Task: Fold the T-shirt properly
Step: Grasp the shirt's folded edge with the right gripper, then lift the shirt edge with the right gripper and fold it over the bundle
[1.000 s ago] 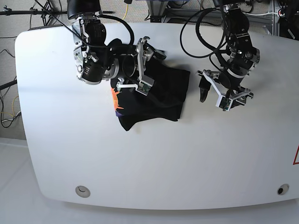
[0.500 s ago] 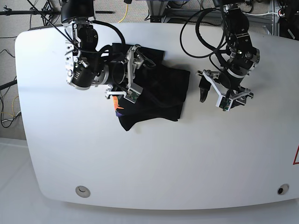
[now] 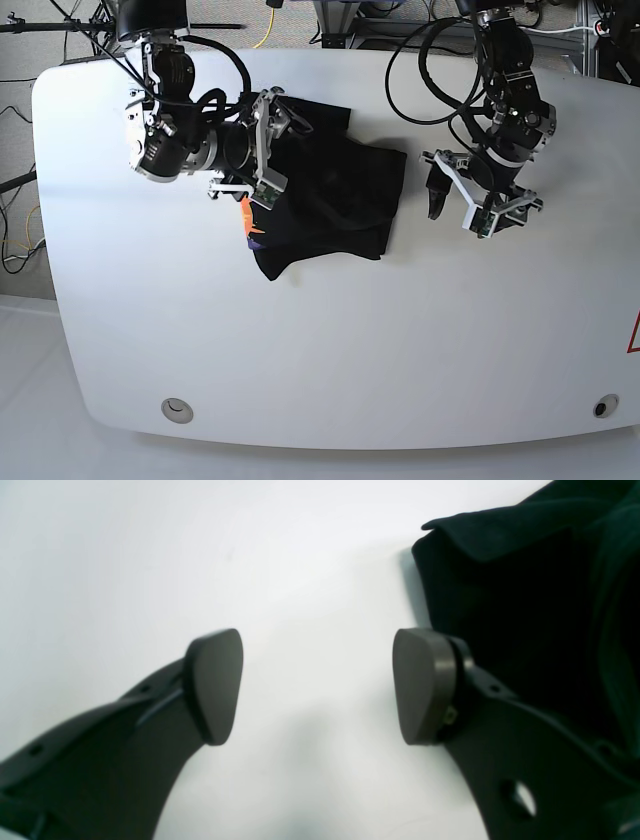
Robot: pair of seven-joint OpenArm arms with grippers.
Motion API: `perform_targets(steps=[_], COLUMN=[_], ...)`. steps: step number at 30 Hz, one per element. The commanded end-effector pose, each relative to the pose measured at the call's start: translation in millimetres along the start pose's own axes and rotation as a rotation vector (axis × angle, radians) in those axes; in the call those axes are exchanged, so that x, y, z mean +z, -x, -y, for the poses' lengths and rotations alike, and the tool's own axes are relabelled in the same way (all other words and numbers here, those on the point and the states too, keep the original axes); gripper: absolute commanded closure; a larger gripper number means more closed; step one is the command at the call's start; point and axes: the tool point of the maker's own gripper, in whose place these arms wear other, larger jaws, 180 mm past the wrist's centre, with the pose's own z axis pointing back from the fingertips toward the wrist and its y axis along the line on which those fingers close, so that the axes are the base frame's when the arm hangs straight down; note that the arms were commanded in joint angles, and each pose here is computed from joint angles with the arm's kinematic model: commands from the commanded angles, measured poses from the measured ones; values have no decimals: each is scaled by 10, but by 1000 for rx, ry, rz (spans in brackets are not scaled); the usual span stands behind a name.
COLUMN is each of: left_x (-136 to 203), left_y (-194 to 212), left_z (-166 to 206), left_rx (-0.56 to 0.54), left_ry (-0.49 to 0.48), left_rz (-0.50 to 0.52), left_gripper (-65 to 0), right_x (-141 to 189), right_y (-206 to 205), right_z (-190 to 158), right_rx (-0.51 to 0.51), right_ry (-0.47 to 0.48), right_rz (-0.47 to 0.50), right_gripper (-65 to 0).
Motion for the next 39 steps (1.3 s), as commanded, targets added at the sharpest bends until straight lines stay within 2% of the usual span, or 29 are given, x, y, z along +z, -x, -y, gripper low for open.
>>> perform_targets(steps=[1, 8, 23, 25, 28, 34, 39], left_x=[13, 9, -12, -10, -8, -6, -6], left_y=[-152, -159, -117, -104, -98, -89, -89], left_z=[-18, -26, -13, -9, -6, -9, -9], left_rx=[-3, -4, 2, 2, 3, 4, 4], left_ry=[-4, -5, 1, 2, 2, 1, 1], left_rz=[53, 54, 43, 40, 38, 37, 37], left_gripper=[-427, -427, -427, -427, -427, -427, -427], right_x=[70, 49, -109, -120, -141, -148, -189], right_y=[-151, -163, -205, -219, -283, -308, -314], right_z=[-52, -130, -420, -441, -479, -463, -418], right_rx=[34, 31, 94, 99, 94, 95, 112], right_ry=[2, -13, -96, -101, -111, -104, -62], right_rz=[56, 65, 44, 46, 70, 74, 51], right_gripper=[-431, -431, -422, -396, -319, -134, -47])
